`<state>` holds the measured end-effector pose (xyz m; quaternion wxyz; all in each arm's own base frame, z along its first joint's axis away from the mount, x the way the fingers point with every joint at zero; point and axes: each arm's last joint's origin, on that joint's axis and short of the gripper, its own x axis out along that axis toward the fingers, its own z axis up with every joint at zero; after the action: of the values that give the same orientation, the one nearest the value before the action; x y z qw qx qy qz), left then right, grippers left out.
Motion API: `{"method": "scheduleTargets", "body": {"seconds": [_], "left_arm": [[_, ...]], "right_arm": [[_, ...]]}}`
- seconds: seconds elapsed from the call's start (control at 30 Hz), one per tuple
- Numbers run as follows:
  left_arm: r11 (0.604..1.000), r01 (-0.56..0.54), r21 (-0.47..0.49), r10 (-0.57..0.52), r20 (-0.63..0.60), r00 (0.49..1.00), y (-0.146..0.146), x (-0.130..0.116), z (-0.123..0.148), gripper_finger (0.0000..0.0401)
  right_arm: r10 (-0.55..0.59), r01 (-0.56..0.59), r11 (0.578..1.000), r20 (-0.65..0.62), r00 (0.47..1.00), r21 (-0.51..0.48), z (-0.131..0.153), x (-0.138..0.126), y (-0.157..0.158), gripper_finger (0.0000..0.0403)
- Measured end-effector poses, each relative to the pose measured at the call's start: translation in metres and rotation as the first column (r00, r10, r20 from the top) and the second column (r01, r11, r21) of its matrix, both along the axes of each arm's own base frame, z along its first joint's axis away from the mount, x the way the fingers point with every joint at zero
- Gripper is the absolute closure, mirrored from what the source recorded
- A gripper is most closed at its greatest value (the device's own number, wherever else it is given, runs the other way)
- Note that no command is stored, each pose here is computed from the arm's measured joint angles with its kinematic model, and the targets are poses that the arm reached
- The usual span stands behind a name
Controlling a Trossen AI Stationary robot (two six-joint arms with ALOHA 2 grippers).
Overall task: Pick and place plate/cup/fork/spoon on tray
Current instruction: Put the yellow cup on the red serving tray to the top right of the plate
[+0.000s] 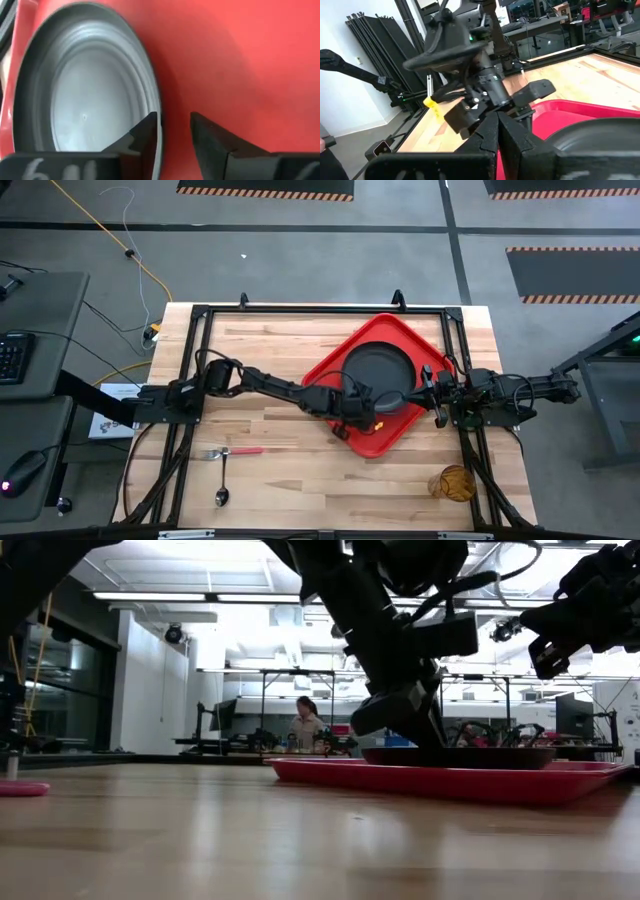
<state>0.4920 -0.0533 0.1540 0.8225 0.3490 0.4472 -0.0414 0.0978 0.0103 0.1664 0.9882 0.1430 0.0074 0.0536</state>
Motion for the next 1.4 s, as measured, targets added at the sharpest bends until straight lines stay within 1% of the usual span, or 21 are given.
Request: {"method": "scheduleTargets", "body": {"seconds": [0.13, 0.2, 0.27, 0.33, 0.4, 0.43, 0.5, 0.6, 0.67, 0.77, 0.83, 0.9, 1.0, 1.03, 1.1, 1.17, 1.2, 1.27, 1.33, 1.37, 1.4], "left_arm": [[1.0, -0.019, -0.007, 0.019, -0.024, 1.0, -0.003, -0.003, 0.009, 0.0275], [0.999, -0.037, -0.009, 0.037, -0.085, 0.996, -0.002, -0.011, 0.02, 0.0271], [0.998, -0.062, -0.026, 0.059, -0.091, 0.994, 0.0, -0.014, 0.036, 0.0268], [0.993, -0.11, -0.04, 0.104, -0.132, 0.986, 0.007, -0.026, 0.056, 0.0268], [0.982, -0.173, -0.081, 0.161, -0.141, 0.977, 0.016, -0.037, 0.076, 0.0269], [0.97, -0.215, -0.113, 0.195, -0.16, 0.968, 0.022, -0.046, 0.087, 0.0269], [0.931, -0.299, -0.21, 0.267, -0.169, 0.949, 0.034, -0.061, 0.111, 0.0272], [0.845, -0.374, -0.381, 0.346, -0.144, 0.927, 0.054, -0.087, 0.146, 0.0278], [0.782, -0.378, -0.495, 0.391, -0.082, 0.917, 0.063, -0.105, 0.169, 0.0284], [0.7, -0.316, -0.64, 0.445, 0.045, 0.894, 0.067, -0.138, 0.2, 0.0293], [0.652, -0.243, -0.719, 0.489, 0.153, 0.859, 0.065, -0.163, 0.219, 0.0298], [0.614, -0.142, -0.777, 0.516, 0.259, 0.816, 0.06, -0.187, 0.235, 0.0303], [0.568, -0.002, -0.823, 0.552, 0.379, 0.743, 0.051, -0.221, 0.248, 0.0308], [0.558, 0.043, -0.829, 0.557, 0.412, 0.721, 0.047, -0.231, 0.251, 0.0309], [0.546, 0.127, -0.828, 0.561, 0.474, 0.679, 0.041, -0.251, 0.256, 0.0311], [0.538, 0.192, -0.821, 0.573, 0.523, 0.631, 0.036, -0.267, 0.258, 0.0311], [0.535, 0.215, -0.817, 0.583, 0.541, 0.606, 0.035, -0.273, 0.258, 0.0311], [0.539, 0.238, -0.808, 0.605, 0.568, 0.558, 0.032, -0.283, 0.257, 0.0311], [0.545, 0.254, -0.799, 0.626, 0.589, 0.51, 0.03, -0.289, 0.255, 0.0311], [0.547, 0.253, -0.798, 0.636, 0.592, 0.495, 0.03, -0.291, 0.254, 0.0311], [0.548, 0.252, -0.797, 0.644, 0.595, 0.48, 0.03, -0.292, 0.253, 0.0311]], "right_arm": [[0.0, 0.0, 1.0, 0.0, 1.0, 0.0, 0.0, 0.0, 0.0, 0.0402], [0.0, 0.0, 1.0, 0.0, 1.0, 0.0, 0.0, 0.0, 0.0, 0.0402], [0.0, 0.0, 1.0, 0.0, 1.0, 0.0, 0.0, 0.0, 0.0, 0.0402], [0.0, 0.0, 1.0, -0.003, 1.0, 0.0, 0.0, 0.0, 0.0, 0.0402], [0.0, 0.0, 1.0, -0.007, 1.0, -0.001, -0.001, 0.001, 0.0, 0.0402], [0.0, 0.0, 1.0, -0.011, 1.0, -0.001, -0.001, 0.001, 0.0, 0.0402], [0.0, 0.0, 1.0, -0.013, 1.0, -0.001, -0.001, 0.001, 0.0, 0.0402], [0.0, 0.0, 1.0, -0.011, 1.0, -0.001, -0.001, 0.001, 0.0, 0.0402], [0.0, 0.0, 1.0, -0.012, 1.0, -0.001, -0.001, 0.001, 0.0, 0.0402], [0.0, 0.0, 1.0, -0.019, 1.0, -0.002, -0.002, 0.001, 0.0, 0.0402], [-0.001, 0.0, 1.0, -0.02, 1.0, -0.002, -0.002, 0.001, 0.0, 0.0402], [-0.004, 0.004, 1.0, -0.017, 1.0, -0.012, -0.001, 0.001, 0.0, 0.0402], [-0.017, 0.016, 0.999, -0.007, 1.0, -0.034, -0.001, 0.001, 0.0, 0.0402], [-0.017, 0.017, 1.0, 0.002, 1.0, 0.006, 0.001, 0.001, 0.0, 0.0402], [-0.038, 0.022, 0.983, 0.081, 0.996, 0.185, 0.01, 0.001, -0.001, 0.0402], [-0.119, 0.041, 0.933, 0.2, 0.973, 0.358, 0.023, -0.001, -0.004, 0.0402], [-0.156, 0.038, 0.911, 0.258, 0.953, 0.411, 0.03, -0.002, -0.005, 0.0402], [-0.196, 0.006, 0.899, 0.389, 0.9, 0.439, 0.043, -0.007, -0.006, 0.0402], [-0.204, -0.033, 0.912, 0.523, 0.828, 0.409, 0.056, -0.012, -0.007, 0.0402], [-0.198, -0.053, 0.922, 0.584, 0.788, 0.383, 0.063, -0.015, -0.007, 0.0402], [-0.178, -0.068, 0.935, 0.625, 0.76, 0.349, 0.07, -0.016, -0.006, 0.0402]]}}
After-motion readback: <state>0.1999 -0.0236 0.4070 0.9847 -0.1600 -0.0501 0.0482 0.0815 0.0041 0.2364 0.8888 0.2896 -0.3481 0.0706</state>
